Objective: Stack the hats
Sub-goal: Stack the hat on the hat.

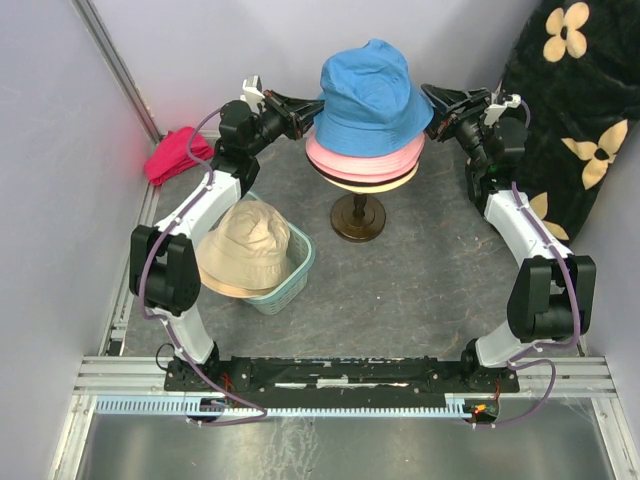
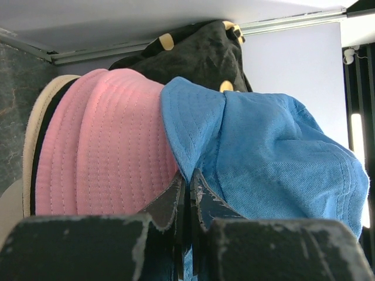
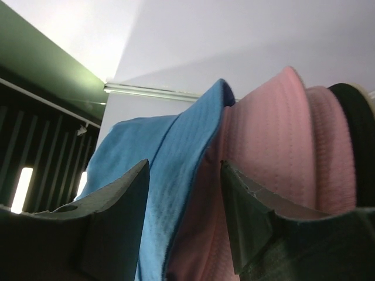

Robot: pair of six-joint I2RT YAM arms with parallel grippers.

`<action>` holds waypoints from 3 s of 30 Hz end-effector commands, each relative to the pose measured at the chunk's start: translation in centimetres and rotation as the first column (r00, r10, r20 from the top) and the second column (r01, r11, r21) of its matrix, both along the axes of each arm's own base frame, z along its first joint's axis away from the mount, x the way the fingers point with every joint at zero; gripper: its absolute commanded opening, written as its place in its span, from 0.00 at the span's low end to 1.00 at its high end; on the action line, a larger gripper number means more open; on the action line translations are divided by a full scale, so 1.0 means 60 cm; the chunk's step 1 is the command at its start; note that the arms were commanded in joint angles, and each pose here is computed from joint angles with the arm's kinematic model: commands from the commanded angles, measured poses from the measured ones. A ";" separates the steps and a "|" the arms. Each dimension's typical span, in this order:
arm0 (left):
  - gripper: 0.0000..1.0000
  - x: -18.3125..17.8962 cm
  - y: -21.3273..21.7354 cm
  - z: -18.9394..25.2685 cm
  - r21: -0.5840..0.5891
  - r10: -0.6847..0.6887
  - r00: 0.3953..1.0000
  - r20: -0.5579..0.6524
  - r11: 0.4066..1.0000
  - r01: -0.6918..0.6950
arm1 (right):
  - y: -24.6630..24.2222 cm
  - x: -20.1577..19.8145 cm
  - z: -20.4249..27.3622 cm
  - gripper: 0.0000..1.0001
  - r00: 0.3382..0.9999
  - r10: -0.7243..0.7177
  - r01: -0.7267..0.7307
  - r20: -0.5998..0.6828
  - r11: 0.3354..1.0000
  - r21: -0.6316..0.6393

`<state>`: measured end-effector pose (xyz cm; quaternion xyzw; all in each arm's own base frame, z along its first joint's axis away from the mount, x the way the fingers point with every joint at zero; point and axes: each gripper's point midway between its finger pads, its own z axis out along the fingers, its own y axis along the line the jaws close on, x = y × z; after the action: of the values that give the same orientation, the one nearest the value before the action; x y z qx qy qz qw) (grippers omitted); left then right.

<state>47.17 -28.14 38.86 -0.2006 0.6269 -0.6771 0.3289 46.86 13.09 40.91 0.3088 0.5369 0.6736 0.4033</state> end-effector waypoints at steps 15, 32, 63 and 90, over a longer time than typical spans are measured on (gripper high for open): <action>0.03 0.016 -0.023 -0.089 0.094 -0.022 0.996 -0.090 0.995 0.030 | 0.015 -0.006 0.081 0.32 0.988 0.073 -0.089 0.138 0.989 0.115; 0.03 0.012 -0.016 -0.146 0.065 0.005 0.987 -0.160 0.998 0.006 | 0.018 0.033 -0.050 0.01 1.000 0.020 -0.019 -0.022 0.998 0.057; 0.03 -0.021 -0.010 -0.277 0.280 0.079 0.922 -0.379 0.959 0.033 | 0.030 0.005 -0.243 0.01 0.951 -0.010 -0.043 -0.309 0.985 -0.165; 0.10 -0.069 -0.051 -0.150 0.052 -0.095 0.982 -0.163 0.993 0.105 | 0.029 0.064 -0.089 0.14 0.990 0.003 -0.026 -0.142 0.987 -0.160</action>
<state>44.84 -29.35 37.33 -0.1920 0.6094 -0.6880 0.3440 50.13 14.37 39.38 0.2979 0.5783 0.6379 0.4123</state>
